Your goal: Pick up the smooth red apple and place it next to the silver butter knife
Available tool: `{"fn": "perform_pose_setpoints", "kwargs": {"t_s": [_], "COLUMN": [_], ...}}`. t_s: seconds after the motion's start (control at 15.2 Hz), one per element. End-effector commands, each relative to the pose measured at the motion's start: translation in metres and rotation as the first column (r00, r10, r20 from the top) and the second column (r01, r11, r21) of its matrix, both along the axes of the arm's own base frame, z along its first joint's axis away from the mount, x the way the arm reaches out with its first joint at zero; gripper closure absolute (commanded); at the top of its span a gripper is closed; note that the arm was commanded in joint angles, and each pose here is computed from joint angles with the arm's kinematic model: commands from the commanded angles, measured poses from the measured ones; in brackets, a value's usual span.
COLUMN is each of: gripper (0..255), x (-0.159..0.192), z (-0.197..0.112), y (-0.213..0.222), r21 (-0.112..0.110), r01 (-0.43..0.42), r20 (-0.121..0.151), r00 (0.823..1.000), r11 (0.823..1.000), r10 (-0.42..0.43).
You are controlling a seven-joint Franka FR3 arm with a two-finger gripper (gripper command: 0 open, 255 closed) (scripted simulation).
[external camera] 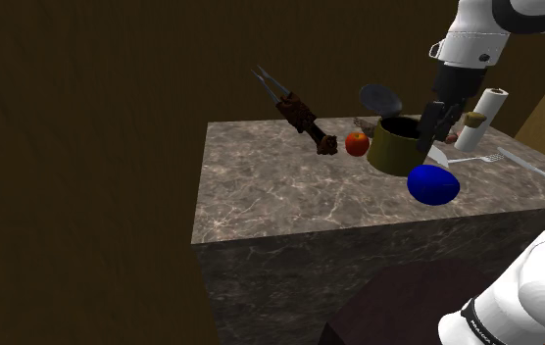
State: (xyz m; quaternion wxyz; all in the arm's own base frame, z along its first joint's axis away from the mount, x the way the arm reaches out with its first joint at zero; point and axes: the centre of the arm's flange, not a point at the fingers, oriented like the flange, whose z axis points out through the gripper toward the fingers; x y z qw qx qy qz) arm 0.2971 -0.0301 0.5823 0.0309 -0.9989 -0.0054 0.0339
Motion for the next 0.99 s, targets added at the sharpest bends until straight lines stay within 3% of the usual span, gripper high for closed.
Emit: {"fn": "perform_pose_setpoints", "kwargs": {"t_s": [0.0,0.46,0.92], "gripper": [0,0,0], "x": [0.000,0.064,0.131], "z": [0.000,-0.044,-0.081], "y": [0.000,-0.006,-0.016], "r21": [0.000,-0.128,-0.257], "r01": [0.000,-0.027,-0.043], "r20": [0.000,0.082,0.159], "r00": [1.000,0.996,0.984], "r11": [1.000,0.991,0.966], "r10": [0.000,0.038,0.086]}}
